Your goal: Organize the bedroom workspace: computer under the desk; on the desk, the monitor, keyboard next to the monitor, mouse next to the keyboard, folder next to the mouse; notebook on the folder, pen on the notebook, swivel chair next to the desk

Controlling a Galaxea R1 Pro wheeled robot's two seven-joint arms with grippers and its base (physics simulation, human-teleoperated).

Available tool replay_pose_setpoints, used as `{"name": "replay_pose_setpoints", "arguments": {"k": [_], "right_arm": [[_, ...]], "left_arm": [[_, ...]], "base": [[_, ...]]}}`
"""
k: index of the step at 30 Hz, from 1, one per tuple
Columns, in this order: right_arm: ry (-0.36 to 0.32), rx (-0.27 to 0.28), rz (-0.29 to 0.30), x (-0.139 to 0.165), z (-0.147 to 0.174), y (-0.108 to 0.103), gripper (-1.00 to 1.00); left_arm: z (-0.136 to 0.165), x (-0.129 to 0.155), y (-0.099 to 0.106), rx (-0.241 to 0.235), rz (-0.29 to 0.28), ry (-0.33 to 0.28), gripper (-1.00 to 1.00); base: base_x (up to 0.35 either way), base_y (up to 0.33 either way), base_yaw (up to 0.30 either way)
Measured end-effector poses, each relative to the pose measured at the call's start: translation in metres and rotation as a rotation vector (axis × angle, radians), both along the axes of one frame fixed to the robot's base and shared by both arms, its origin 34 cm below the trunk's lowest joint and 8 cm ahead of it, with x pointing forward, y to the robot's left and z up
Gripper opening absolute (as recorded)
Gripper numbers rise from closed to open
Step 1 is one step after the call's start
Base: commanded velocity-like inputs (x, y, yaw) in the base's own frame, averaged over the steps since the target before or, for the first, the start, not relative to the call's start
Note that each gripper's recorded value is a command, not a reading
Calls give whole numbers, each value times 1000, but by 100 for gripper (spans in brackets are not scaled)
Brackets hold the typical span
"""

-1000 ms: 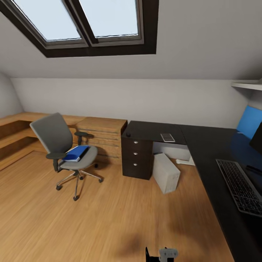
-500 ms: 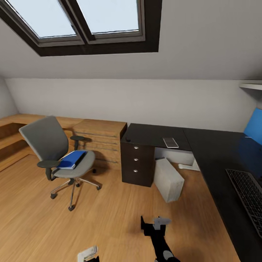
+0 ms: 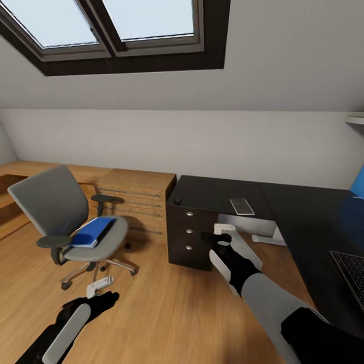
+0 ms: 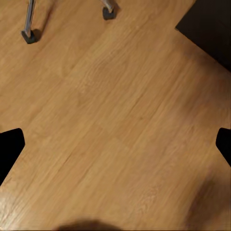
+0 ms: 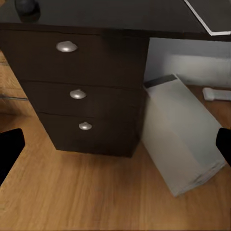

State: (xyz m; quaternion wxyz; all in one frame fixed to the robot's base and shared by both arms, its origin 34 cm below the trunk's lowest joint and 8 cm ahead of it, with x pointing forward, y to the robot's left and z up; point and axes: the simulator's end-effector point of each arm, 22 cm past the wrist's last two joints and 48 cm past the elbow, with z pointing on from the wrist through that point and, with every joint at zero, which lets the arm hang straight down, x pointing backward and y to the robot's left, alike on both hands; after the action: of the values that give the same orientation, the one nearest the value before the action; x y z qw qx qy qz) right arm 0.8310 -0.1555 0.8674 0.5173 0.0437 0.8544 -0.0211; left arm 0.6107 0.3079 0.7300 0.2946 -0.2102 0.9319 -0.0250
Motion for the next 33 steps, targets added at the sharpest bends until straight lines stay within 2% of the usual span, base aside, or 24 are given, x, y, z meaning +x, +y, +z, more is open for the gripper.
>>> {"name": "replay_pose_setpoints", "arguments": {"k": [1, 2, 3, 7, 16, 26, 33], "right_arm": [[1, 5, 0, 0, 0, 2, 100], [4, 20, 0, -1, 0, 7, 100], [4, 22, -1, -1, 0, 7, 100], [4, 24, 0, -1, 0, 8, 100], [-8, 26, 0, -1, 5, 10, 100], [-13, 27, 0, -1, 7, 10, 100], [-15, 26, 3, -1, 7, 11, 100]], "left_arm": [[0, 0, 1, 7, -1, 1, 100], [1, 1, 5, 41, -13, -4, 100], [4, 3, 4, 44, -16, -12, 100], [13, 8, 2, 47, -24, -38, 100], [17, 10, -2, 44, -30, -47, 100], [19, 11, -4, 45, -33, -52, 100], [16, 8, -14, 51, -62, -44, 100]], "base": [[327, 0, 0], [327, 0, 0], [327, 0, 0], [327, 0, 0], [323, 0, 28], [105, 0, 7], [271, 0, 233]]}}
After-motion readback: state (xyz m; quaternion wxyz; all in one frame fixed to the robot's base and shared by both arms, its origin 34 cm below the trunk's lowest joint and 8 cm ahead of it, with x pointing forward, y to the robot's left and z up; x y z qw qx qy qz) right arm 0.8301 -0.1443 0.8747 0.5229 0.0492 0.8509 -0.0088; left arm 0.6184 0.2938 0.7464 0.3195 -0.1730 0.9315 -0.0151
